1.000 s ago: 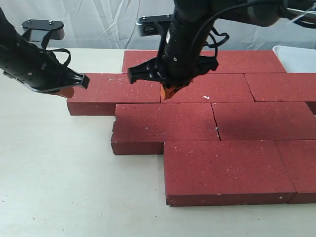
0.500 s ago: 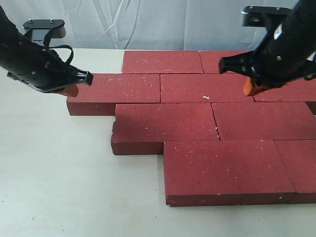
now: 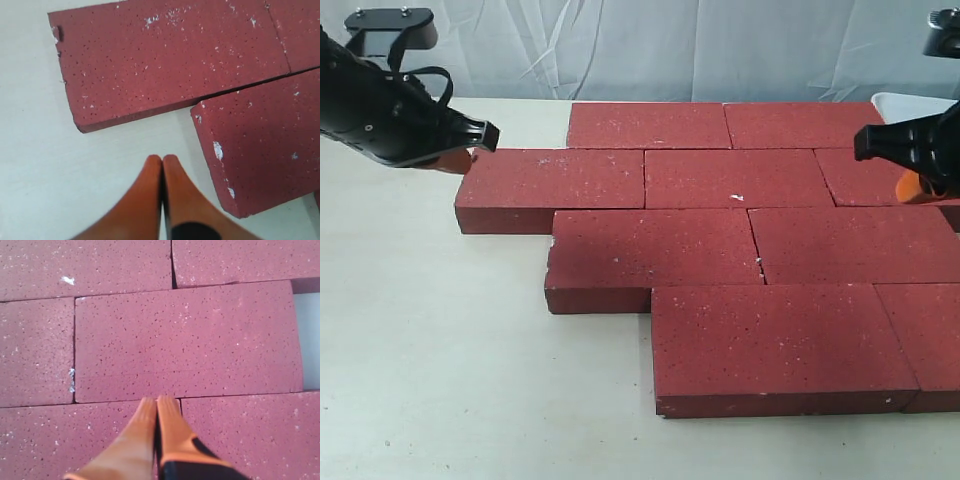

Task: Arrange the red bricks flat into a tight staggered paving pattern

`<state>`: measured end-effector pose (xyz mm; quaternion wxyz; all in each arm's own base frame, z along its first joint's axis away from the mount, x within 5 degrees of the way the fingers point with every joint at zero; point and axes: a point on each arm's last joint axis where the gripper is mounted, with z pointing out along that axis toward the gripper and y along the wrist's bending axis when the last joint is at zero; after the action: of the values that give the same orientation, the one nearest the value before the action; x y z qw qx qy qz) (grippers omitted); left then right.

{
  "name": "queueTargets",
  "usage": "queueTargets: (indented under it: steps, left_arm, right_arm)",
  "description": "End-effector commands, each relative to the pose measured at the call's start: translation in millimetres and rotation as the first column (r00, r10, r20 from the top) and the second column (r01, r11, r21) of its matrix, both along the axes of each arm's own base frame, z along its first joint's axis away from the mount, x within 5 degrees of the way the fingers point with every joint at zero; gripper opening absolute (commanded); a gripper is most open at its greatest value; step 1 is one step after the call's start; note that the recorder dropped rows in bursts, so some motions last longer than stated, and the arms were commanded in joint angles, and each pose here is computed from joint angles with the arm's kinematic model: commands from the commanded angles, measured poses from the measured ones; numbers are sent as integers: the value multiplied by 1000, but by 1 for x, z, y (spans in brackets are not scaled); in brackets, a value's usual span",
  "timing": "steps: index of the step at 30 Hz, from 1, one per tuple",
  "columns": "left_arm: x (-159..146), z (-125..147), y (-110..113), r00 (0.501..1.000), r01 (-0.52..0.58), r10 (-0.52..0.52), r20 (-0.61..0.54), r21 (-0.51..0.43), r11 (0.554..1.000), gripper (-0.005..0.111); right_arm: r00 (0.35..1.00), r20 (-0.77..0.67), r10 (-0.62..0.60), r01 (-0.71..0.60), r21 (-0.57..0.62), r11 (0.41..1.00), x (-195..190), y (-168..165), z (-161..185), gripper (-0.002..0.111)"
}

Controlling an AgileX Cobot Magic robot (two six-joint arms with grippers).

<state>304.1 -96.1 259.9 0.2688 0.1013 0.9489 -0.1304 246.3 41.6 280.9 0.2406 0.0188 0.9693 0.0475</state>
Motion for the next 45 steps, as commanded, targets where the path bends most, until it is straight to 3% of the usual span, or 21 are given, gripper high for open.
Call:
queueTargets:
  steps: [1, 18, 33, 45]
  left_arm:
    - [-9, 18, 2, 998, 8, -8, 65, 3, 1000, 0]
    - [-12, 28, 5, 993, 14, -17, 120, 26, 1000, 0]
    - [-12, 29, 6, 992, 14, -18, 125, 30, 999, 0]
    - [-12, 29, 6, 992, 13, -17, 128, 29, 999, 0]
  right_arm:
    - [996, 92, 19, -16, -32, 999, -15, -6, 4, -1]
    - [933, 356, 50, -24, -78, 997, -61, -18, 50, -1]
    - [757, 651, 58, -12, -76, 997, -141, -32, 57, -1]
    - [773, 633, 44, -17, -50, 999, -149, -32, 41, -1]
